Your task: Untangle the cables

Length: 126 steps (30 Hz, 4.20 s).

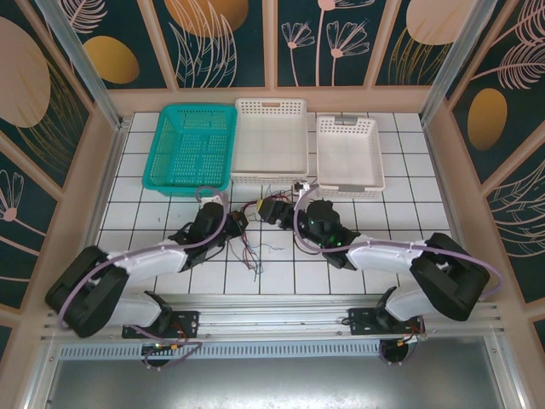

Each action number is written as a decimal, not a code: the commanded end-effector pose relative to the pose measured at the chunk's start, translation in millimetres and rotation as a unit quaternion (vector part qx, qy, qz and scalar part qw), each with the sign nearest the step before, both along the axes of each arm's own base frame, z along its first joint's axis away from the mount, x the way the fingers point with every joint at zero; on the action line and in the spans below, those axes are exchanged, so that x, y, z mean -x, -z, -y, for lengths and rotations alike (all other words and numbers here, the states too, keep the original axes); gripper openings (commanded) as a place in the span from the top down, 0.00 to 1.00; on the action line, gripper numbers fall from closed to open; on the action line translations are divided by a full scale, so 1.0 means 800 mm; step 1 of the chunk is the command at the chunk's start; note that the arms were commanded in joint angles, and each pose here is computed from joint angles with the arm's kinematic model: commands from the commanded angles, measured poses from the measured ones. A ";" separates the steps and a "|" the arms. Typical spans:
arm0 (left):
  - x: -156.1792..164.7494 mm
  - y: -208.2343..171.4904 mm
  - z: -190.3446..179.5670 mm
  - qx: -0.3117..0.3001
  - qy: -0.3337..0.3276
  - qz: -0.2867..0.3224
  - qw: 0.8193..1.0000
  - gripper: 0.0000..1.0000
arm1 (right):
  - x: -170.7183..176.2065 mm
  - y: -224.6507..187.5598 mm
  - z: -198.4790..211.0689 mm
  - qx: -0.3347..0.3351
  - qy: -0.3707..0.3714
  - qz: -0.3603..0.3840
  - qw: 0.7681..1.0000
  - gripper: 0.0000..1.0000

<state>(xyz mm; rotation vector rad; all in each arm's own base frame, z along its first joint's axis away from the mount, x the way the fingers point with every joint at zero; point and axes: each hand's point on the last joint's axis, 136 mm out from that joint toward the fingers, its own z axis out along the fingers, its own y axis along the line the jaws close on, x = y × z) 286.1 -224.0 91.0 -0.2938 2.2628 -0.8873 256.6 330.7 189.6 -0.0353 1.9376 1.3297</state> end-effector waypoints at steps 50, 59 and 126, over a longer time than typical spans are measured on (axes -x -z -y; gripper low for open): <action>0.114 -0.184 0.073 0.110 0.161 0.207 0.959 0.88 | -0.006 -0.087 0.004 -0.131 -0.032 0.078 0.988 1.00; 0.138 -0.202 0.046 0.109 0.179 0.232 0.950 0.38 | 0.011 -0.109 0.041 -0.118 -0.023 0.116 0.986 1.00; 0.218 -0.125 0.124 0.125 0.397 0.160 0.895 1.00 | 0.050 -0.097 0.071 -0.006 -0.108 0.143 0.984 1.00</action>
